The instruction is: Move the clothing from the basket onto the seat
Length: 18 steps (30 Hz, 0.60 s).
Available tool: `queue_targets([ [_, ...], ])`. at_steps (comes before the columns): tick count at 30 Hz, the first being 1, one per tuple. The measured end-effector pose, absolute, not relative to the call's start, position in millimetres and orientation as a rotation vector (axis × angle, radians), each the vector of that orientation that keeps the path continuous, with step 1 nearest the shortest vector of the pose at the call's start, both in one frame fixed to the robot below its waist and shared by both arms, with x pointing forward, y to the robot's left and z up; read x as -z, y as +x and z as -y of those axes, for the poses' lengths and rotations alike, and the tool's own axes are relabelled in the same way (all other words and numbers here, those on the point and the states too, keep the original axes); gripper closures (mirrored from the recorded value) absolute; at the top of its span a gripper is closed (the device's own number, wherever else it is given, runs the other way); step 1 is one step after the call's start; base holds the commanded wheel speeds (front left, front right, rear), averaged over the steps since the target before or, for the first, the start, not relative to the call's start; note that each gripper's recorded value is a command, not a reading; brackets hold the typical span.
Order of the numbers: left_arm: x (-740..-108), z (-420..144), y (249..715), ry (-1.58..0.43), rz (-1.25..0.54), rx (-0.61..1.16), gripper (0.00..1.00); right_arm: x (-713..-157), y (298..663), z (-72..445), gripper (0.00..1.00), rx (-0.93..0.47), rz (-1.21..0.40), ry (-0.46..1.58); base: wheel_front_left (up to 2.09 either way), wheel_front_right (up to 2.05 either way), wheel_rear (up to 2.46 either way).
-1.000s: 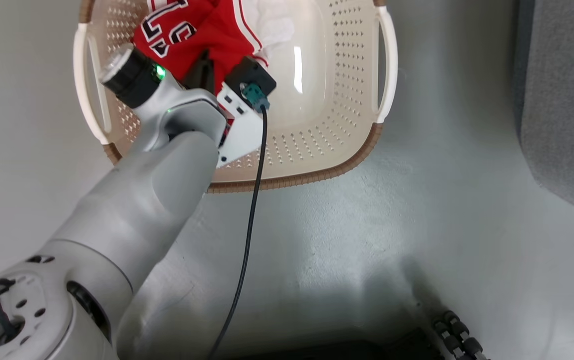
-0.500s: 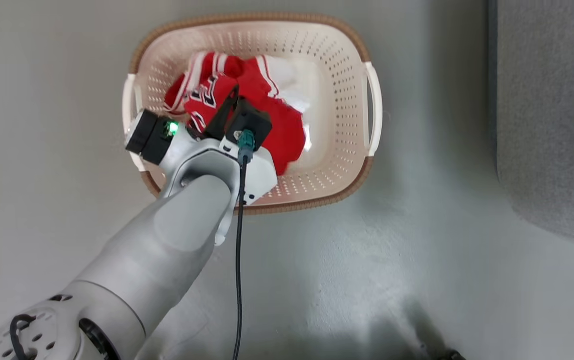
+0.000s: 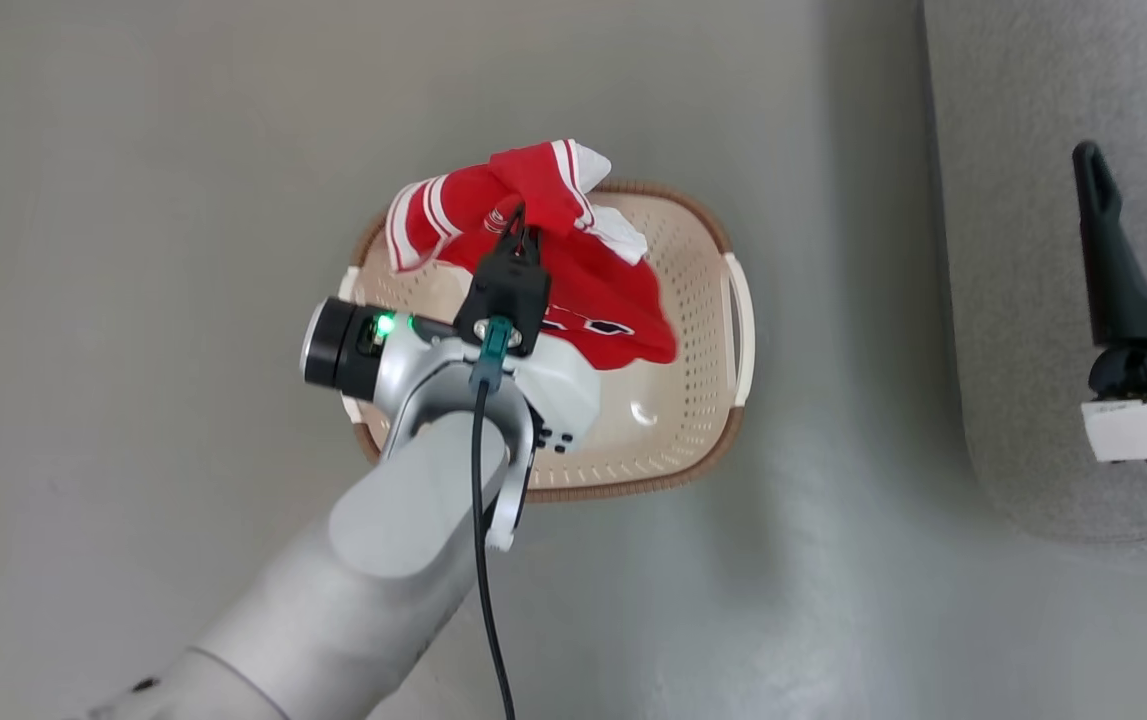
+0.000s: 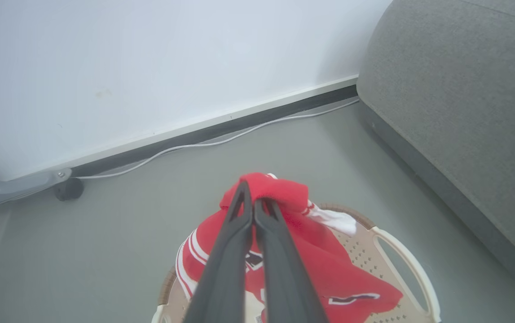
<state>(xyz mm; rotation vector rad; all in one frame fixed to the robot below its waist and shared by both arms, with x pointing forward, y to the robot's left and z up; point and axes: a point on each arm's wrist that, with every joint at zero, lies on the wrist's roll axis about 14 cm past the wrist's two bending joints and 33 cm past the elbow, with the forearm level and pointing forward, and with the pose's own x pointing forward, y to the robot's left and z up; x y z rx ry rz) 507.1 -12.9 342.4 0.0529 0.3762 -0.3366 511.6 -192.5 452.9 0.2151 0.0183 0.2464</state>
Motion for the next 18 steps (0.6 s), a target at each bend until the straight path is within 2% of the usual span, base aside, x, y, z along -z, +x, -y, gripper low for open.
queue_targets([
  [18,-488.4,-14.1,472.3,-0.051,-0.023,0.3,1.0,-487.0,450.2,179.1,0.0,-0.206,0.0,0.207,0.0,0.0,0.0],
])
